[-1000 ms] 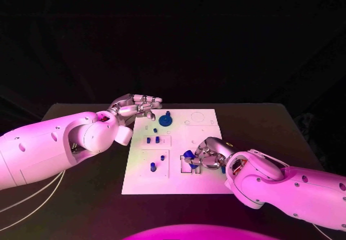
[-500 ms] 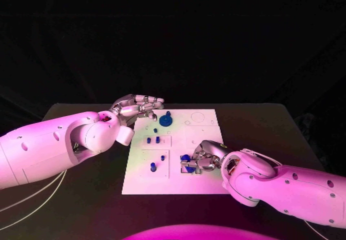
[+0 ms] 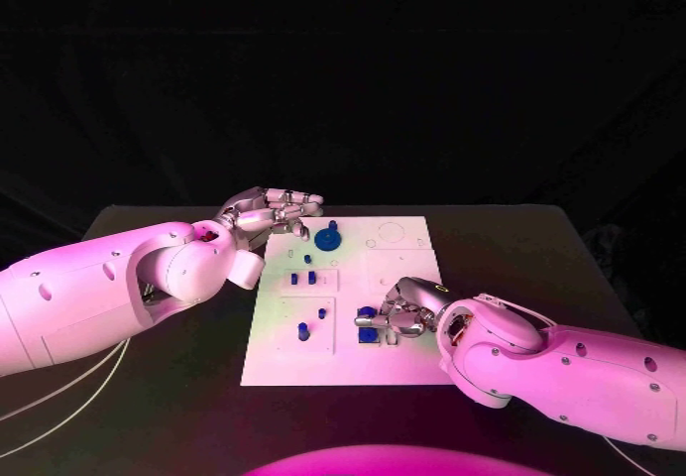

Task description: Assemble the parts on the task board

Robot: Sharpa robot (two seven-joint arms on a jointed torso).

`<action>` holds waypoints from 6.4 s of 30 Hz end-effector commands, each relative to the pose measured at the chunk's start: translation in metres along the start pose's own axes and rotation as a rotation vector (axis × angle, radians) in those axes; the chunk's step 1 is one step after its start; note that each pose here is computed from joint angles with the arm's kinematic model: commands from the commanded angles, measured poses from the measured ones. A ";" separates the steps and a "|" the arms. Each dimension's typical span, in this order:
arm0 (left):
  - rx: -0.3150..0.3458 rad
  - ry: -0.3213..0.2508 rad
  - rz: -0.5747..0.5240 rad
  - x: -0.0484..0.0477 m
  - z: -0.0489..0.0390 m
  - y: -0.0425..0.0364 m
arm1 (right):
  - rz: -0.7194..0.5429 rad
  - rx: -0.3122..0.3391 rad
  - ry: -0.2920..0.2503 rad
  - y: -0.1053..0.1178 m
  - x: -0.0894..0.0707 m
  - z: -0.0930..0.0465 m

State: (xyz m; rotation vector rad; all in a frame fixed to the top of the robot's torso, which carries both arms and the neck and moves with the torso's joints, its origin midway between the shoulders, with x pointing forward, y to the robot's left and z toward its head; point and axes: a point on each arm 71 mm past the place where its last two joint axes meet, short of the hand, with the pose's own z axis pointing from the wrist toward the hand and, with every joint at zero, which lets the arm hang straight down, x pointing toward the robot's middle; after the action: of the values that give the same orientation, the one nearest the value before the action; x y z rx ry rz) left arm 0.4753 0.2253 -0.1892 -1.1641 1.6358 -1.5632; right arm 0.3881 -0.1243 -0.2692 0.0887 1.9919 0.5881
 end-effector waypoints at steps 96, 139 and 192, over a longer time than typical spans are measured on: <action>-0.005 0.009 -0.007 -0.0018 -0.0039 -0.0003 | -0.064 -0.023 -0.135 -0.053 -0.050 -0.044; -0.009 0.015 -0.009 -0.0017 -0.0058 0.0003 | -0.175 0.126 -0.077 -0.093 -0.021 -0.044; -0.014 0.026 -0.011 0.0011 -0.0058 0.0006 | 0.200 0.122 -0.011 -0.043 -0.012 -0.029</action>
State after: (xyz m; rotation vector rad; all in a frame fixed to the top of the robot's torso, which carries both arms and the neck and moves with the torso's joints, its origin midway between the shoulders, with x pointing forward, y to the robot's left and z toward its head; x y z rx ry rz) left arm 0.4705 0.2300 -0.1900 -1.1720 1.6565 -1.5552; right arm 0.3775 -0.1789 -0.2655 0.3216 1.9972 0.5579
